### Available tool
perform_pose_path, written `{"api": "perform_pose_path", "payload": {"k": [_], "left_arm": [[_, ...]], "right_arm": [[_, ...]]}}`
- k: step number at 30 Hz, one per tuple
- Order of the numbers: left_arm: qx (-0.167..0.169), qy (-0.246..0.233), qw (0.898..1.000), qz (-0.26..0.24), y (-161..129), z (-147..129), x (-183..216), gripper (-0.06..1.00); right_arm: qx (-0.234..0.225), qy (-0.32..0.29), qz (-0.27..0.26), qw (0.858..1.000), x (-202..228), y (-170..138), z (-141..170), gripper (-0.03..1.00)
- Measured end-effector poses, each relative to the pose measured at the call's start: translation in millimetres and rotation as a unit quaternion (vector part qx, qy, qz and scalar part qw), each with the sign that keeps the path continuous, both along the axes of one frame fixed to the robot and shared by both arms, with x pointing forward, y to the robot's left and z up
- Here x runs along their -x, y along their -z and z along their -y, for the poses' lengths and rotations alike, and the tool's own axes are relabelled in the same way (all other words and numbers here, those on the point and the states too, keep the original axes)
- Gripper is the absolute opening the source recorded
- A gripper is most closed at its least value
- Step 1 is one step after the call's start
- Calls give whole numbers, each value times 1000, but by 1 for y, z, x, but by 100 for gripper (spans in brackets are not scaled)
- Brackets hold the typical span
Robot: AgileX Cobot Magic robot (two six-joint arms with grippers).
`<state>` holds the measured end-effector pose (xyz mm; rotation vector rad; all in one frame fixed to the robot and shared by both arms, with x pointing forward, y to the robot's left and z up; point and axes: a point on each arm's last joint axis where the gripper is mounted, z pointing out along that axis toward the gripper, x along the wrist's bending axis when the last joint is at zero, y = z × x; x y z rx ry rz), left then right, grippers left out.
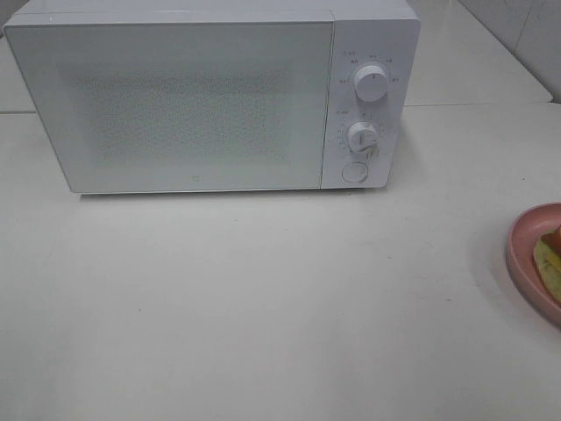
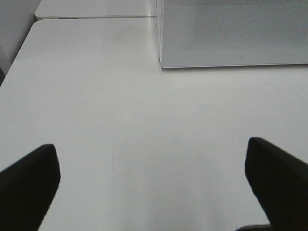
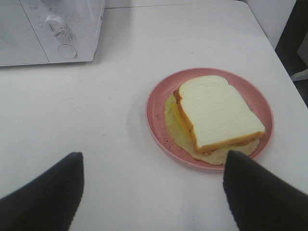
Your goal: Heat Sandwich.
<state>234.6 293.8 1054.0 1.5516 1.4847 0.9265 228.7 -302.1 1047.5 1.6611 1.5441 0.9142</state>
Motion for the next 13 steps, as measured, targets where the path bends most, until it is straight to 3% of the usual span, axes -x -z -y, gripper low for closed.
{"api": "perform_pose_path", "payload": {"k": [13], "left_arm": [[0, 0, 1000, 0, 0, 0, 0, 99]], "right_arm": [[0, 0, 0, 1000, 0, 0, 0, 77]]}}
